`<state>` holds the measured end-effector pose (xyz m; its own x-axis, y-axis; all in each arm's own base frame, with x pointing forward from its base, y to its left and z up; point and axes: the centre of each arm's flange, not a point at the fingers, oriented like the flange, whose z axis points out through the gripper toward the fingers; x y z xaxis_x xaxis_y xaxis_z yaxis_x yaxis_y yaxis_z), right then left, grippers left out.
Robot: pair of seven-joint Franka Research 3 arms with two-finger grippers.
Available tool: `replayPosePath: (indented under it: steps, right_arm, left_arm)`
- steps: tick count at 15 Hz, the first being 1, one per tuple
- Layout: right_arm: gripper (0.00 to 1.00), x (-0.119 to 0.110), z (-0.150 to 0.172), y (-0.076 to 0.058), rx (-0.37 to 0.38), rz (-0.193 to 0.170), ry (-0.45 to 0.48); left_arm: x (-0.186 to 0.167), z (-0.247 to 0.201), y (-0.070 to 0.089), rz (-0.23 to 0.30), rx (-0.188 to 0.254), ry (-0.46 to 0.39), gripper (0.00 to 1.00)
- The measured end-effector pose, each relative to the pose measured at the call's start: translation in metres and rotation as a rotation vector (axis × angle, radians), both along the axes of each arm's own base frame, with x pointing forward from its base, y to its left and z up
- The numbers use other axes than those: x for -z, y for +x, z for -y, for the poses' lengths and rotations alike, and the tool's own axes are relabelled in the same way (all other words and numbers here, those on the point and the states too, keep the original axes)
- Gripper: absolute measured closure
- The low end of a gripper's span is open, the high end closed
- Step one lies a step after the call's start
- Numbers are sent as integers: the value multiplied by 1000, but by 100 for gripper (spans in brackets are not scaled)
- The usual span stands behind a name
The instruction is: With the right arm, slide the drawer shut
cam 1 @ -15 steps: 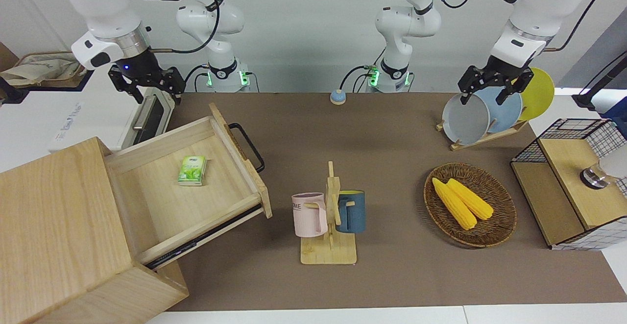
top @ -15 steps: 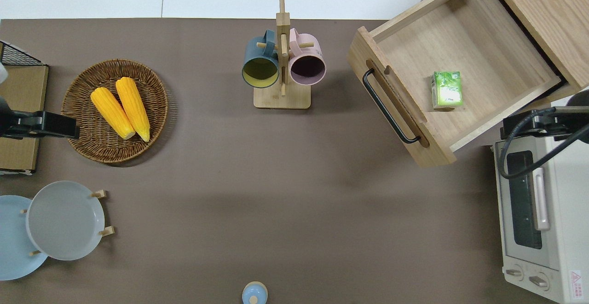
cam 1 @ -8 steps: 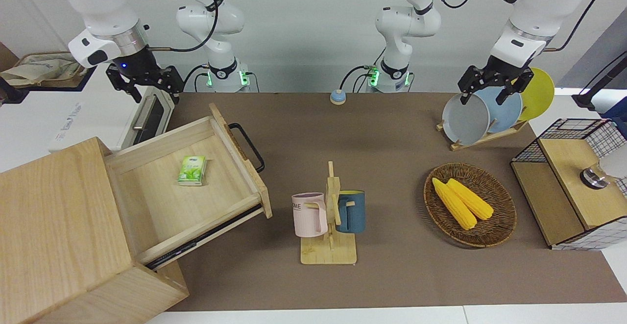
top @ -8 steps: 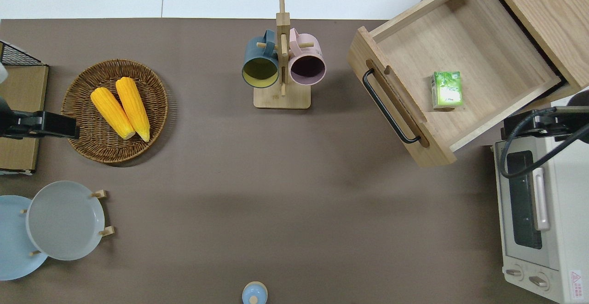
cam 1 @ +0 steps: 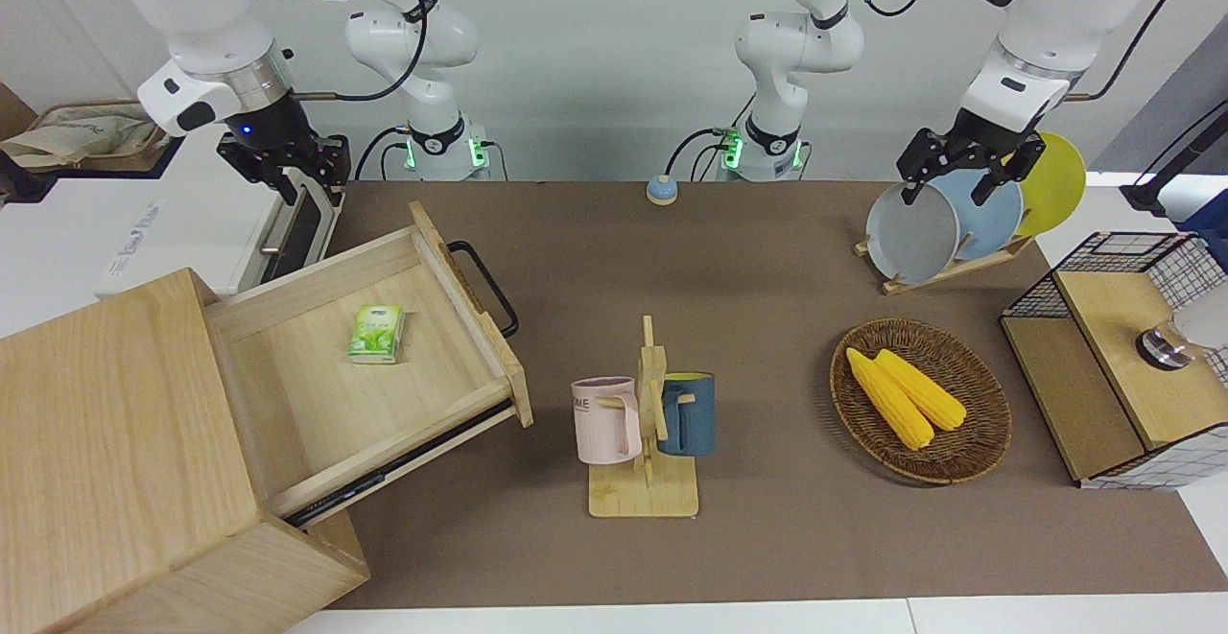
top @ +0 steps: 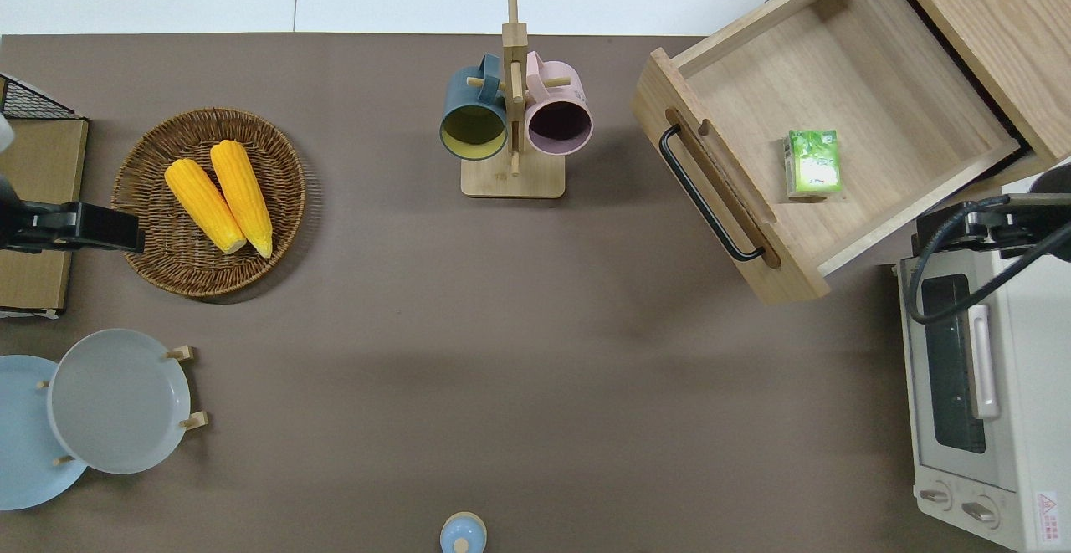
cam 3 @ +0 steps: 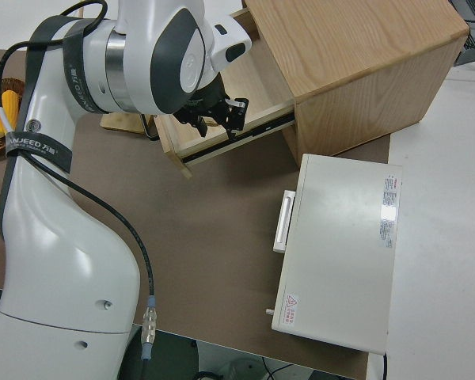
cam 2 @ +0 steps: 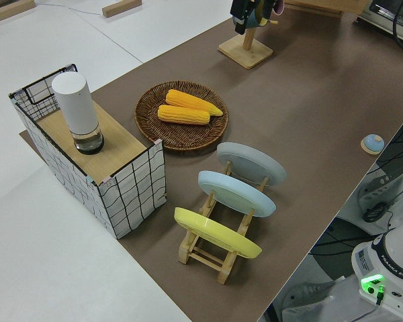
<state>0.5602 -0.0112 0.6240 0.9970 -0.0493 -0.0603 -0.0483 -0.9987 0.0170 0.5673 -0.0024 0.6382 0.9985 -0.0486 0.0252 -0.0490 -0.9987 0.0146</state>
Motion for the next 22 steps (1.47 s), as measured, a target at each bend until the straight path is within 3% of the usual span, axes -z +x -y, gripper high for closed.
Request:
replayPosePath:
  steps: [5,10,15,20,22]
  right_arm:
    - [98,0,1,0,-6,-2,1]
    - [99,-2,0,0,-9,2,1]
    - [99,-29,-15,-8,-29,4,1]
    - [99,-50,-66,-16,-38,32,9]
    - [99,-57,-89,-20,0,43,9]
  left_arm:
    - [0,0,0,0,0,0,1]
    - [0,0,0,0,0,0,0]
    - [0,0,0,0,0,0,1]
    - [0,0,0,0,0,0,0]
    - [0,0,0,0,0,0,0]
